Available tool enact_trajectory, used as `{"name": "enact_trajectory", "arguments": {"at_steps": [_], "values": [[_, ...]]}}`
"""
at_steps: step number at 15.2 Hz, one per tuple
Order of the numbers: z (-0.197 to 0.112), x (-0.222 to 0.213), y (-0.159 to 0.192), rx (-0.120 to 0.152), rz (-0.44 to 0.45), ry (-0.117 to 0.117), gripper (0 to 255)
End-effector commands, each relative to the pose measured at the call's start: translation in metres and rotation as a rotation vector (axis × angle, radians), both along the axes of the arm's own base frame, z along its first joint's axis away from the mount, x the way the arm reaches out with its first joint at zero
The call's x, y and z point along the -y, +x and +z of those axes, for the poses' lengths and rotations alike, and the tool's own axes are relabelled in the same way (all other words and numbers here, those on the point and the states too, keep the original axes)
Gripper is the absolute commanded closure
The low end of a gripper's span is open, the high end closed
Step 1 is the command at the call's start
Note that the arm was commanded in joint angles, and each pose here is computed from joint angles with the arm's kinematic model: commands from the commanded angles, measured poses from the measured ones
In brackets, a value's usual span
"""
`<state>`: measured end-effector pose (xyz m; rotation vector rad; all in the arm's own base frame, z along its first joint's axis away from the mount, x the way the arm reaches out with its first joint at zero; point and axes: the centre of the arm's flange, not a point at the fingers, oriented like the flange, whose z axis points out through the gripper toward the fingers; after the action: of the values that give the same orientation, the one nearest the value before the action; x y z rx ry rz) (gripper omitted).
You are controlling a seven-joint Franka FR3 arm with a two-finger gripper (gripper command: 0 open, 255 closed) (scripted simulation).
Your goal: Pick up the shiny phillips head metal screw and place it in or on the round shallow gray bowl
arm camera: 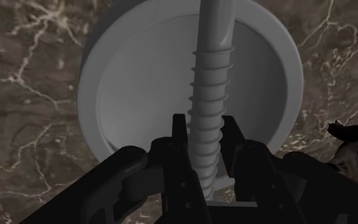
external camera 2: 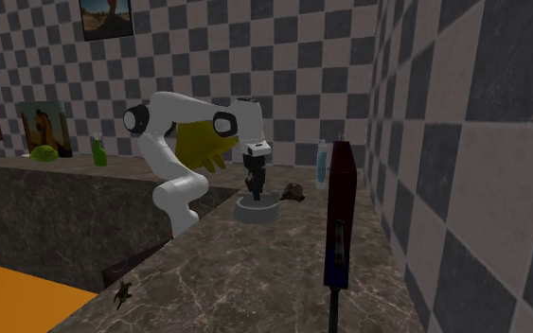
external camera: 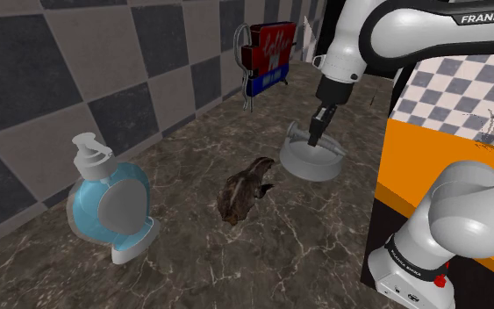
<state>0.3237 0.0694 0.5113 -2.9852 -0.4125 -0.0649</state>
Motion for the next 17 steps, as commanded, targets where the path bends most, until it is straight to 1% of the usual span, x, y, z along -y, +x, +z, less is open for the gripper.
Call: {"name": "enact_trajectory", "arguments": {"at_steps": [1,7,8,13,17], "values": [[-0.004,0.0,0.0,0.001,0.0,0.0,255],[-0.004,0.0,0.0,0.001,0.0,0.0,255],[-0.004,0.0,0.0,0.001,0.0,0.0,0],[-0.004,0.0,0.0,0.001,0.0,0.0,0],[0.046,0.007,-0.001,0.001,0.0,0.0,0]]}}
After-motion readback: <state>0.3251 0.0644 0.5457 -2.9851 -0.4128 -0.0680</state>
